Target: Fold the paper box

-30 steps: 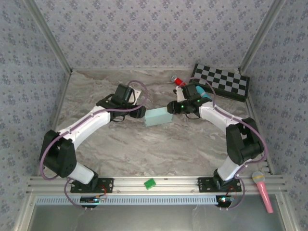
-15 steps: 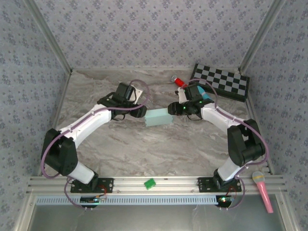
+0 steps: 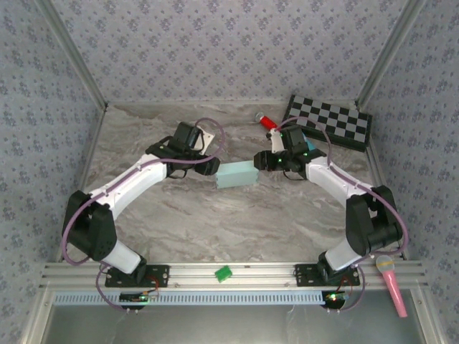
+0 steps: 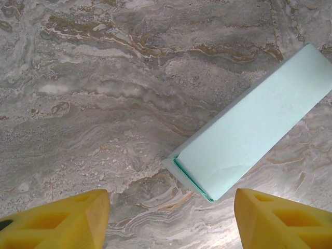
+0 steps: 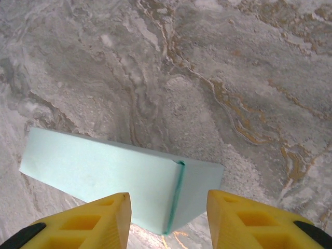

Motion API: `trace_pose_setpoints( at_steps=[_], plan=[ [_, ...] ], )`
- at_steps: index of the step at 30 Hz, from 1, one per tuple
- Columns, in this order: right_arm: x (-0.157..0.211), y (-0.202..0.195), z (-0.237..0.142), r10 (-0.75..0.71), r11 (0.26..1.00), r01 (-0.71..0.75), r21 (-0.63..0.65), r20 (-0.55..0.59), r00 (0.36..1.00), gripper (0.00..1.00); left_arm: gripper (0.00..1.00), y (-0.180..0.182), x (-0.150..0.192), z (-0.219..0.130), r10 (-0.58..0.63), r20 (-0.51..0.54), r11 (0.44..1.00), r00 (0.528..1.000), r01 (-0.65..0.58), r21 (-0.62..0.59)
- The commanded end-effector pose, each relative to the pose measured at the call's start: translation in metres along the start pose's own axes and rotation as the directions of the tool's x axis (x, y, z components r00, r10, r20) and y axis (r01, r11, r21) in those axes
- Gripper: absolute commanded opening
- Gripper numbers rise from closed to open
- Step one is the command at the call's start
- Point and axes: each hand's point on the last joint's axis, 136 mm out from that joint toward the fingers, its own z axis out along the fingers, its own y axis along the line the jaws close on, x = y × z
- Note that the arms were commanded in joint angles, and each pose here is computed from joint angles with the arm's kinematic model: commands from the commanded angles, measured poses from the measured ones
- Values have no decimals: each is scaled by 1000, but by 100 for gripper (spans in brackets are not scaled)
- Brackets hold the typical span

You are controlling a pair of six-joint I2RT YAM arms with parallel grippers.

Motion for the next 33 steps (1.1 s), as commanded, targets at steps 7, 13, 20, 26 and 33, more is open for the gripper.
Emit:
trace_pose_setpoints(
  at_steps=[7, 13, 20, 26, 33],
  plan=[
    [29, -17, 13, 33, 999, -29, 40, -98, 995, 43, 66, -8, -9, -1, 82, -9, 997, 997, -81, 15],
    [37, -28, 16, 35, 995, -23, 99, -127, 991, 43, 71, -14, -12, 0, 165, -9, 986, 986, -165, 27],
    [16, -8, 4, 0, 1000, 2, 25, -71, 997, 43, 88, -37, -18, 0, 378, 43, 924, 925, -380, 55],
    [-12, 10, -17, -36, 999, 37, -27, 12, 999, 44, 90, -49, -15, 14, 503, 26, 855, 864, -502, 131],
    [2, -13, -34, -3, 999, 3, 41, 12, 1000, 47, 90, -51, -11, 38, 512, -93, 852, 854, -490, 185]
  ],
)
